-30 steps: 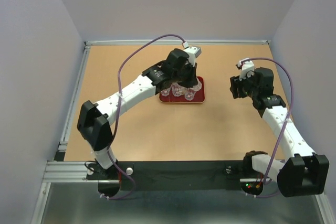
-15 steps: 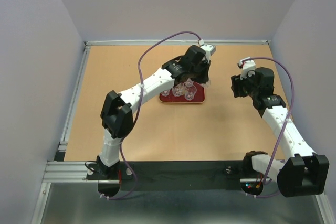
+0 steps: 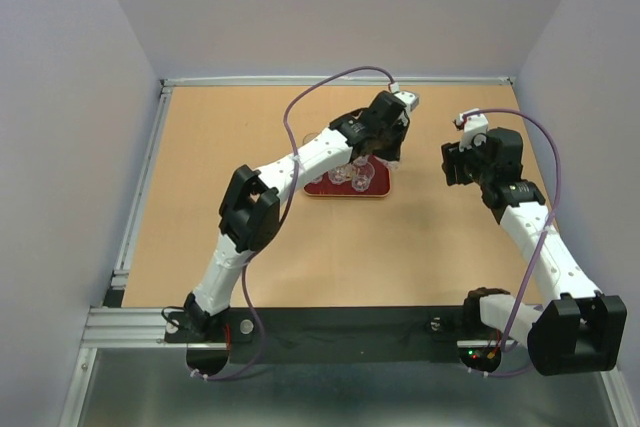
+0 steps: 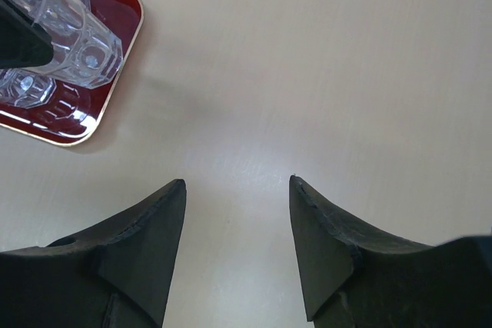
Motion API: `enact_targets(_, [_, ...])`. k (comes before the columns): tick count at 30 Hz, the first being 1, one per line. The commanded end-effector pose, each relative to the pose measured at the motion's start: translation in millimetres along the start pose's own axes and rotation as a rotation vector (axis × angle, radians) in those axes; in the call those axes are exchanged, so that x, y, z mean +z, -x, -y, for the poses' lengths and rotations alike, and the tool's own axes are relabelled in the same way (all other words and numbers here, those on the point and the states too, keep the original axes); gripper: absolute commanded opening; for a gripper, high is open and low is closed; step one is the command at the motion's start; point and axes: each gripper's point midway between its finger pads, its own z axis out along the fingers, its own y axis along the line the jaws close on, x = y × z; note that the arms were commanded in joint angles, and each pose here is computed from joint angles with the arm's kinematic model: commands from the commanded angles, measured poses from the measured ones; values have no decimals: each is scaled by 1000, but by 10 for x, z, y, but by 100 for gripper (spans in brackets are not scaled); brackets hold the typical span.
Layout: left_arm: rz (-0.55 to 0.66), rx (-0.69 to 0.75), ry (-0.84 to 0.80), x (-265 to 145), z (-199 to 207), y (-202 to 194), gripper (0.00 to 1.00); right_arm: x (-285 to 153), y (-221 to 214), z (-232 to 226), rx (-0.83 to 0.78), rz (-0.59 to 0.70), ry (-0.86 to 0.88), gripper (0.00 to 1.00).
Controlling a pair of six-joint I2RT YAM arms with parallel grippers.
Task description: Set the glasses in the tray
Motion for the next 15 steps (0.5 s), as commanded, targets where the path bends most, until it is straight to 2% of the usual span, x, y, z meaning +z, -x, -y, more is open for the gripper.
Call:
enact_targets(1, [49, 35, 39, -59, -21, 184, 0, -4, 72, 71, 1, 44, -32, 62])
enact_targets(7, [33, 67, 116, 75, -199, 96, 0, 6, 54, 67, 3, 39, -32, 62])
enact_targets(15, [9, 85, 140, 225, -273, 0, 0, 9, 46, 69, 2, 36, -31, 62])
